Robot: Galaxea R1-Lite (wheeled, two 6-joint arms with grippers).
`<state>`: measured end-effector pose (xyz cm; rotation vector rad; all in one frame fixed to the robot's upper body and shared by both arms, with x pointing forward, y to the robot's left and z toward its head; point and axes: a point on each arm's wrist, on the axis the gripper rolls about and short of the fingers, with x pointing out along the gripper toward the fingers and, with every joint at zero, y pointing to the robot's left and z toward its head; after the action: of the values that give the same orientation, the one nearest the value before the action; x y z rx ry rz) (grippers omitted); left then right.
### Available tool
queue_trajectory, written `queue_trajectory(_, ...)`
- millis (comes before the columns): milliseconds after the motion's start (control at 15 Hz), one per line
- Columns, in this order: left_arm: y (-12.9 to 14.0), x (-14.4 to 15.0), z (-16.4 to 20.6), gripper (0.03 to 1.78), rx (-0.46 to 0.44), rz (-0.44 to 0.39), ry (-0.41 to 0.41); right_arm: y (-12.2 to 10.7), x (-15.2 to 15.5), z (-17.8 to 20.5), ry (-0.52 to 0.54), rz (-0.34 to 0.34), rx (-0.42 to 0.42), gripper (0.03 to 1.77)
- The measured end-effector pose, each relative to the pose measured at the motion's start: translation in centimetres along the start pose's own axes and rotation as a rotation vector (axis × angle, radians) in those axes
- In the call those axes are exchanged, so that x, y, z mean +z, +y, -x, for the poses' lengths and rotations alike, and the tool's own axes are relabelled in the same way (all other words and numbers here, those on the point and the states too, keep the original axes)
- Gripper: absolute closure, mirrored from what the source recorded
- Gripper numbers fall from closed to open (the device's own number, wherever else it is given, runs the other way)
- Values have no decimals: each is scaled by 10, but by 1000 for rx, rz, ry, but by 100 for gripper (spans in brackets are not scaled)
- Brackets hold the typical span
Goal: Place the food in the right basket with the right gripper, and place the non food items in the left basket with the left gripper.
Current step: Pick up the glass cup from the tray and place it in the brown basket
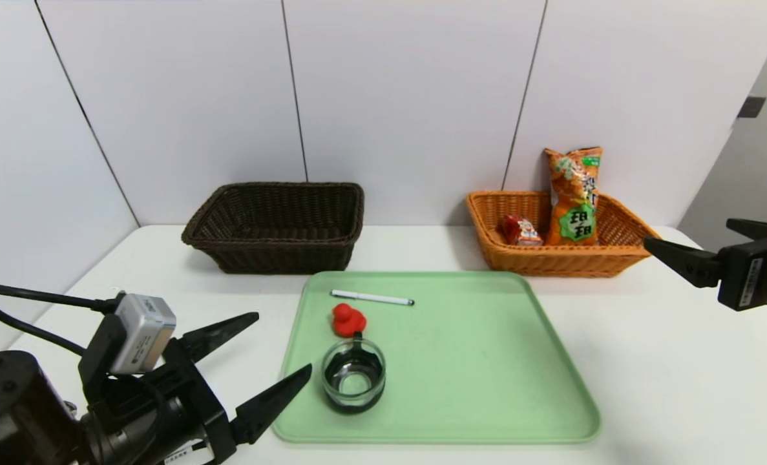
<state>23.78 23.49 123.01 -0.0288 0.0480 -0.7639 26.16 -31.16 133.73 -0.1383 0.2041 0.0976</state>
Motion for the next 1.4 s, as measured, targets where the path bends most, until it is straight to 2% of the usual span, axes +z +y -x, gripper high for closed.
queue_trajectory(333,-4,-19,-13,12,-43,-65,103,0,2,0,-7,0,-1,11)
queue_trajectory(600,-10,-36,-25,12,-82,-69,187,0,3,0,-8,-2,-1,11)
queue_trajectory(1400,-9,-49,-65,12,-99,-66,212,0,1,-1,2,-7,11,10)
